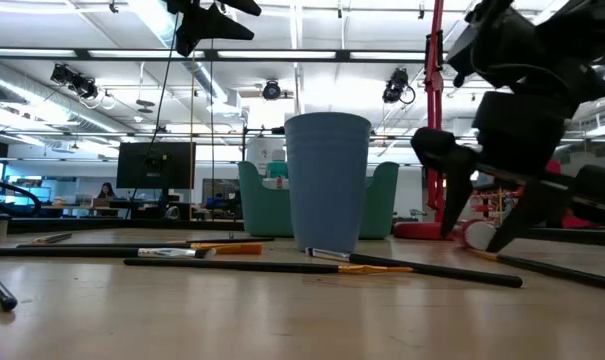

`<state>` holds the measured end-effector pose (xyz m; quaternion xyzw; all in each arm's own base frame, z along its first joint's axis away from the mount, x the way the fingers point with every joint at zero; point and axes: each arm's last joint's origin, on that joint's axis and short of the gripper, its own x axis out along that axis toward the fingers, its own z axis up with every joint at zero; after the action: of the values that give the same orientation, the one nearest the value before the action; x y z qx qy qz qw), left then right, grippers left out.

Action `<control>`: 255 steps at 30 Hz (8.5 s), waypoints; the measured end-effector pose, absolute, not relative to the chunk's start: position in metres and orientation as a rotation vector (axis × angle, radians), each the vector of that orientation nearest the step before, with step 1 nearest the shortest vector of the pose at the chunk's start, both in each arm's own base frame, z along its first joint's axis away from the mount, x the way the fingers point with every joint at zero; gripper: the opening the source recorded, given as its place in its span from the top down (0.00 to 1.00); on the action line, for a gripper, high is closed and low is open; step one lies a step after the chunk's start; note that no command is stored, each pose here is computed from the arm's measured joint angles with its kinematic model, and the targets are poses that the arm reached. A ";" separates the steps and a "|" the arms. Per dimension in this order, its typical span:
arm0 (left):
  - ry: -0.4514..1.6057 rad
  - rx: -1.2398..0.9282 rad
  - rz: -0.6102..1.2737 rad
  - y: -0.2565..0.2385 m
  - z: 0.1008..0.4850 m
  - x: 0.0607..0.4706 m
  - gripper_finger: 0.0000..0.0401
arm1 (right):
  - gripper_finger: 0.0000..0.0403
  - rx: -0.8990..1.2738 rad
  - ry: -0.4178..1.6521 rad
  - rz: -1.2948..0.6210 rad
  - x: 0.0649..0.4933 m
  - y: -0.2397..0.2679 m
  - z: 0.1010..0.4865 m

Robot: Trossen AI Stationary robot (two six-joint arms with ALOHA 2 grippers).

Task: Pick & Place Paint Supplies
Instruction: Put the red paint bottle into the green bin

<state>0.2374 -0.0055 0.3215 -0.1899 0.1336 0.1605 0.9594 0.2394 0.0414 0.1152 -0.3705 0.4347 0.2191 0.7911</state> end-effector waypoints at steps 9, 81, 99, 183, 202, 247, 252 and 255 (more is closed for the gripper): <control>0.274 -0.359 0.323 -0.005 0.322 0.237 0.53 | 0.58 -0.777 0.944 0.491 0.238 0.038 0.114; 0.324 -0.289 0.192 -0.009 0.320 0.238 0.53 | 0.47 0.023 1.126 -0.340 0.243 -0.003 0.180; 0.329 -0.292 0.182 -0.009 0.320 0.238 0.53 | 0.42 0.108 1.115 -0.330 0.218 -0.045 0.125; 0.148 -0.046 0.029 0.012 0.325 0.282 0.67 | 0.64 -0.074 0.153 0.110 0.298 -0.024 0.258; 0.267 -0.159 0.293 0.041 0.312 0.276 0.68 | 0.33 -0.336 0.660 -0.555 0.278 -0.045 0.222; 0.761 -0.372 0.622 0.152 0.199 0.344 0.63 | 0.34 -0.351 0.725 -0.425 0.274 -0.058 0.217; 0.752 -0.370 0.599 0.151 0.199 0.346 0.63 | 0.34 -0.346 0.723 -0.426 0.274 -0.058 0.217; 0.760 -0.350 0.590 0.151 0.199 0.346 0.62 | 0.34 -0.345 0.723 -0.426 0.274 -0.058 0.217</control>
<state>0.3456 0.1510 0.1990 -0.1674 0.3635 0.2823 0.8719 0.2741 -0.0582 0.2170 -0.1669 0.3494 -0.2057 0.8988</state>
